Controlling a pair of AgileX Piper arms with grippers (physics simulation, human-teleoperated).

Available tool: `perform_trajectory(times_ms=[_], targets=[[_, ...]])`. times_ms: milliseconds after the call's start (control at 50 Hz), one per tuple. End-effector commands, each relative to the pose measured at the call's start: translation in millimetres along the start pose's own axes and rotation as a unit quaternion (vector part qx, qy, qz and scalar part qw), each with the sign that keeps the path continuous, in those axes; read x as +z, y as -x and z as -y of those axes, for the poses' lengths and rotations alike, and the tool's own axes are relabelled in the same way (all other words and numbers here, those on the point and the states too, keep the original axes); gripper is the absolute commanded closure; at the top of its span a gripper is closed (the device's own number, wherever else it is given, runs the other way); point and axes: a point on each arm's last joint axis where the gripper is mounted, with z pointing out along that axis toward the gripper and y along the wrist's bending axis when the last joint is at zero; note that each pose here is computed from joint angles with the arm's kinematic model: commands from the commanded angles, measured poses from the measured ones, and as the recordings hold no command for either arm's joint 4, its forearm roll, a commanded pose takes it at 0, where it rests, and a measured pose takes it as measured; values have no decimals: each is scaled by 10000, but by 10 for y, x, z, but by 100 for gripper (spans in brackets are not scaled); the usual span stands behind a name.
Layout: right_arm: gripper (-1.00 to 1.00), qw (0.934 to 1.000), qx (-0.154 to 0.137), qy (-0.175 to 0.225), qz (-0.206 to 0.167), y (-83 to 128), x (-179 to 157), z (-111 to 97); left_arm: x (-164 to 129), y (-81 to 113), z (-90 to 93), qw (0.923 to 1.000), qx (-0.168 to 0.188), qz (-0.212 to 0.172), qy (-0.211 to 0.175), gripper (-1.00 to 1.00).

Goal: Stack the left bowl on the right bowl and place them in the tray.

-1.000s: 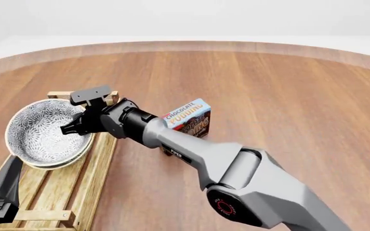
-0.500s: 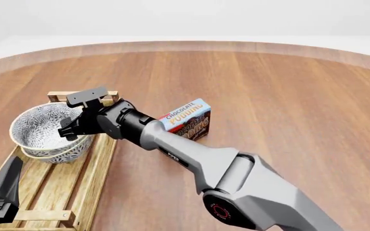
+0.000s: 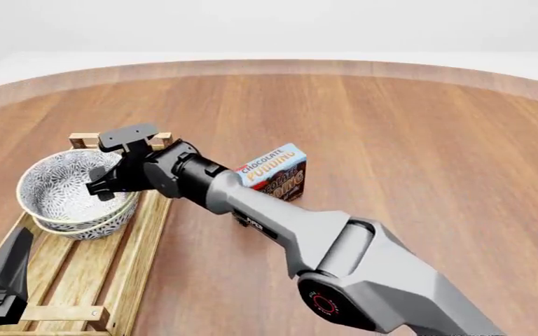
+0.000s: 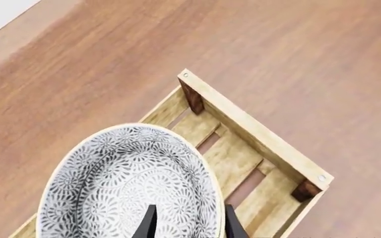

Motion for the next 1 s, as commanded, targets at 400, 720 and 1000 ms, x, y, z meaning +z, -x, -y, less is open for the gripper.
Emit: perform_trajectory(times_ms=[400, 720, 1000], targets=[[-100, 9994, 22, -66, 332, 342, -441, 115, 0, 0, 0, 10000, 0, 0, 0, -100], [-100, 9958, -107, -8, 909, 604, -1209, 106, 0, 0, 0, 10000, 0, 0, 0, -100], [-100, 9905, -139, 92, 1361, 684, -1708, 62, 0, 0, 0, 10000, 0, 0, 0, -100]])
